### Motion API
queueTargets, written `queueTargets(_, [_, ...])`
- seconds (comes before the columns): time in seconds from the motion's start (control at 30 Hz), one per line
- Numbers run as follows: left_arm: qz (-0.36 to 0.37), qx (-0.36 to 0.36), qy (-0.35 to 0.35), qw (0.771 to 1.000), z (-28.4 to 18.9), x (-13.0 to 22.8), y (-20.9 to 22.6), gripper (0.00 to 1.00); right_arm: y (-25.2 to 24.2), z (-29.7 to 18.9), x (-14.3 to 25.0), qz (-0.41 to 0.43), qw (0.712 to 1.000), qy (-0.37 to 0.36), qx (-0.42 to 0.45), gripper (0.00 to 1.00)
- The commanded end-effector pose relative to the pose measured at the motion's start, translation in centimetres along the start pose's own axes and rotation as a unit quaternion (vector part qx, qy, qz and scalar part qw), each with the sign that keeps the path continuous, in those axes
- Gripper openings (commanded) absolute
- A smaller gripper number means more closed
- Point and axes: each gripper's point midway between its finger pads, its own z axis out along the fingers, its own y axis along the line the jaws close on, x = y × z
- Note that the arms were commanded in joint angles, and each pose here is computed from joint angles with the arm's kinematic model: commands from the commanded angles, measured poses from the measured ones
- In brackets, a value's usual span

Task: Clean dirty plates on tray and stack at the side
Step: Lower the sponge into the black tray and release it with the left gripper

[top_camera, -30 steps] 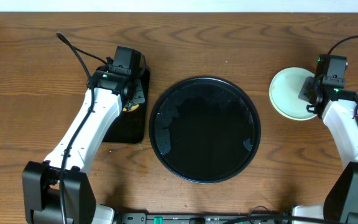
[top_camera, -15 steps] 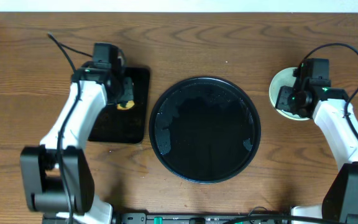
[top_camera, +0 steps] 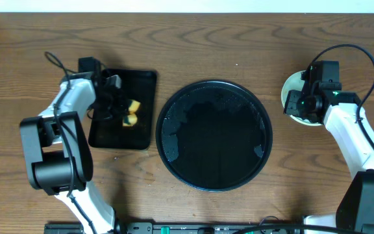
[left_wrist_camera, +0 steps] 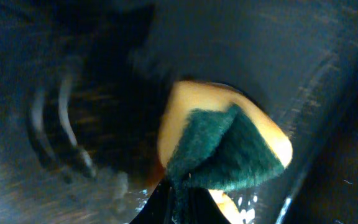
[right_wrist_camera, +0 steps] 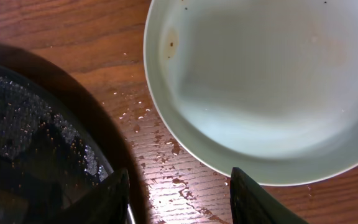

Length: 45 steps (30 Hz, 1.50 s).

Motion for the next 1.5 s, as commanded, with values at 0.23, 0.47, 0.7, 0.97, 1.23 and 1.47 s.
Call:
queueTargets(0.23, [-0.140, -0.036, 0.022, 0.989, 0.2, 1.0, 4.4, 0.07, 0.4, -0.3, 0.0, -0.006, 1.000, -0.003, -0.004, 0.50])
queueTargets(0.47, [0.043, 0.070, 0.052, 0.995, 1.5, 2.3, -3.6, 0.07, 0.4, -0.3, 0.0, -0.006, 1.000, -0.003, -0.004, 0.49])
queueTargets(0.7, [0.104, -0.009, 0.045, 0.994, 3.2, 2.8, -5.6, 0.07, 0.4, -0.3, 0.0, -0.007, 1.000, -0.002, -0.003, 0.48])
queueTargets(0.97, [0.087, -0.017, 0.012, 0.996, 3.0, 1.1, -6.2, 0.07, 0.4, -0.3, 0.0, -0.006, 1.000, -0.002, -0.003, 0.48])
queueTargets(1.23, [0.022, -0.194, -0.025, 0.980, 1.0, 0.1, -0.4, 0.07, 0.4, -0.3, 0.1, -0.006, 1.000, -0.001, -0.003, 0.48])
queueTargets(1.47, [0.042, -0.187, -0.072, 0.979, -2.3, -0.9, -2.1, 0.08, 0.4, -0.3, 0.1, -0.006, 1.000, 0.000, -0.003, 0.48])
